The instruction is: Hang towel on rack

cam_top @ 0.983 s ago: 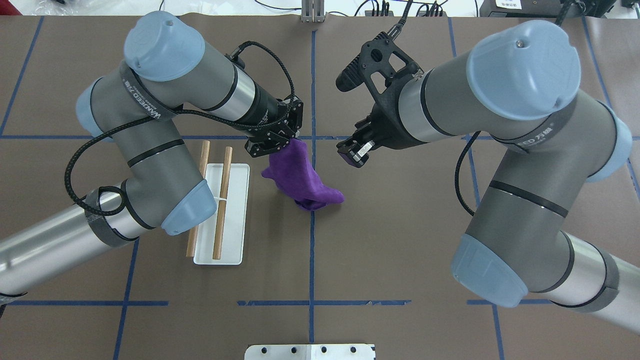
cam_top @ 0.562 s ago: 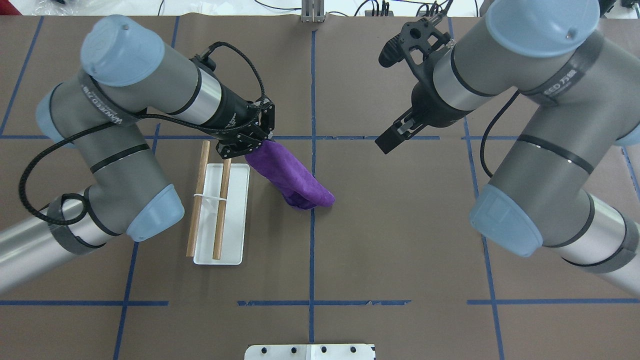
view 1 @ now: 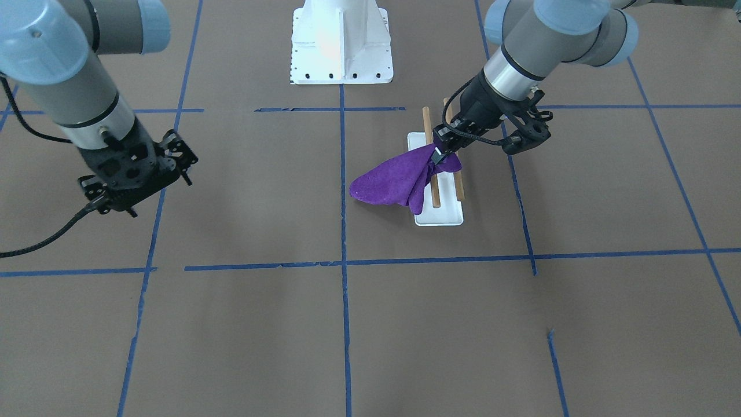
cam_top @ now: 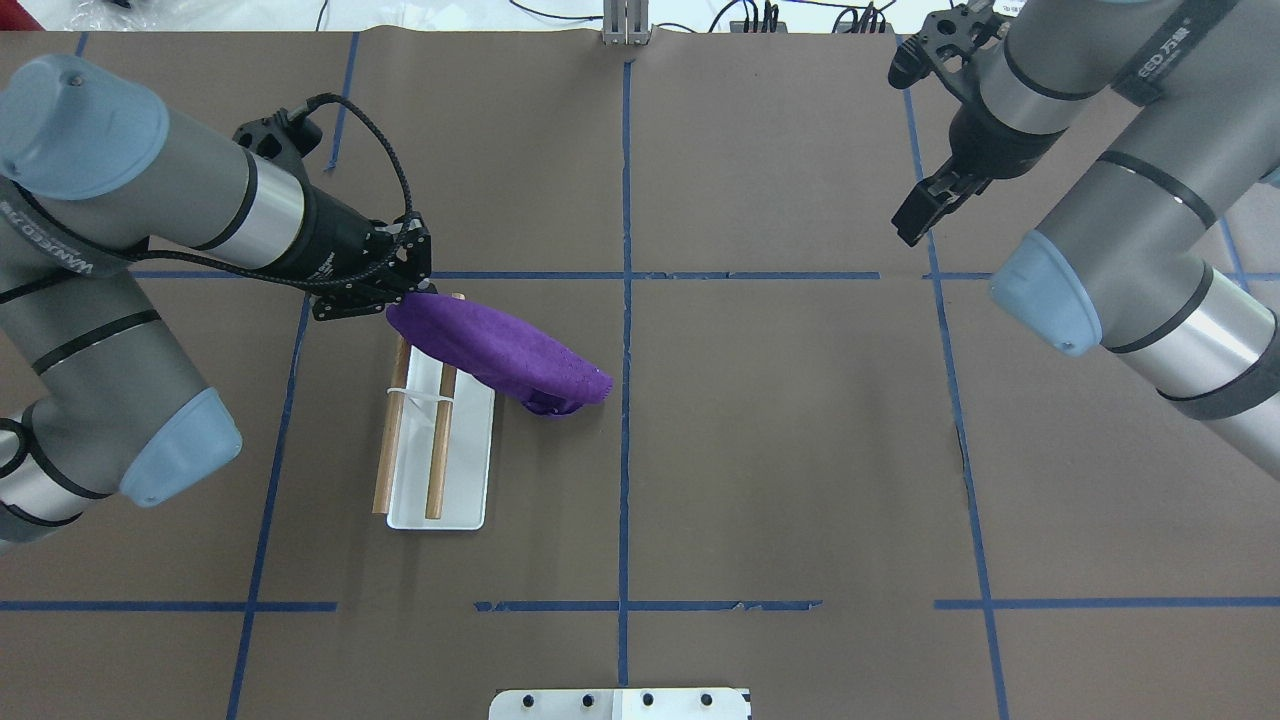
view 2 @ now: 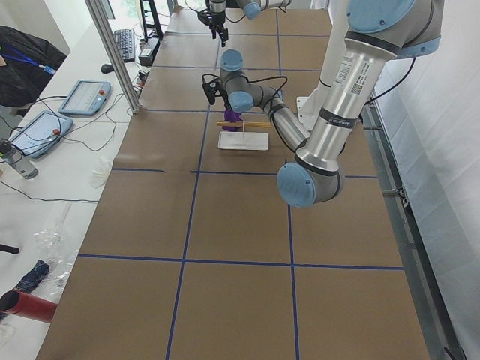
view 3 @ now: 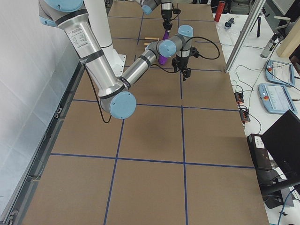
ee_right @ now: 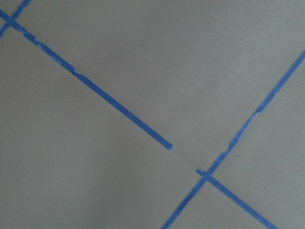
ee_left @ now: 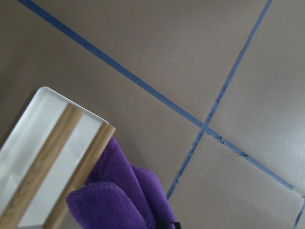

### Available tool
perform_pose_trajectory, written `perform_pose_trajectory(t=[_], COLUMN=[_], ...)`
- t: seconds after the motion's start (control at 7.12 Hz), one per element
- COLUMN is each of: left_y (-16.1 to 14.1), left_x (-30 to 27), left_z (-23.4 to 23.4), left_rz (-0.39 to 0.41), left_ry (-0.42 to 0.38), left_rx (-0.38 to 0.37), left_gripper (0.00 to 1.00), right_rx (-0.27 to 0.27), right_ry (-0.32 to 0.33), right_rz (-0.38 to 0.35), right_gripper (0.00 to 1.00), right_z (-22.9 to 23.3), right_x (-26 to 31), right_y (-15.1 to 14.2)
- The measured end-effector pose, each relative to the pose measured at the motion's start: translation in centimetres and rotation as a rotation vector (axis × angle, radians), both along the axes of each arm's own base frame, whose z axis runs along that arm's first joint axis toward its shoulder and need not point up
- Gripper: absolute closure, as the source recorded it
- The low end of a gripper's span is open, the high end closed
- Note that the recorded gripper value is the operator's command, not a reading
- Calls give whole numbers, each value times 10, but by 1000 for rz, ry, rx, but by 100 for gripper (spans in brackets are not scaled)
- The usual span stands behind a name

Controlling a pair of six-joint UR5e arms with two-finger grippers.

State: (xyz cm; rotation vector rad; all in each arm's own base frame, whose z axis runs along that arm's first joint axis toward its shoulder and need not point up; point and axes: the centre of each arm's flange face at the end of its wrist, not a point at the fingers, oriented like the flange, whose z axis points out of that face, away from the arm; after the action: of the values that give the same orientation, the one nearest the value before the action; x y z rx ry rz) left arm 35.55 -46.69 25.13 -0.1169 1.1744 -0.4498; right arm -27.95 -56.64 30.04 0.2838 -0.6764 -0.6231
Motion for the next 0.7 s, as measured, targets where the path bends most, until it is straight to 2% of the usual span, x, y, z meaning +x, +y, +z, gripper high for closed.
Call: perform_pose_trajectory(t=[0.28,0.7], left_y=[-5,-12], left_x=[-20,-24], left_z=[46,83], left_rz=[31,56], left_ry=[-76,-157], left_rx=[77,149], left_gripper=[100,100], right_rx=[31,49], right_ry=[72,91], right_rz=[-80,-134], right_gripper=[0,0], right_z=[65,108], right_x=[50,99], right_y=[-34,-45])
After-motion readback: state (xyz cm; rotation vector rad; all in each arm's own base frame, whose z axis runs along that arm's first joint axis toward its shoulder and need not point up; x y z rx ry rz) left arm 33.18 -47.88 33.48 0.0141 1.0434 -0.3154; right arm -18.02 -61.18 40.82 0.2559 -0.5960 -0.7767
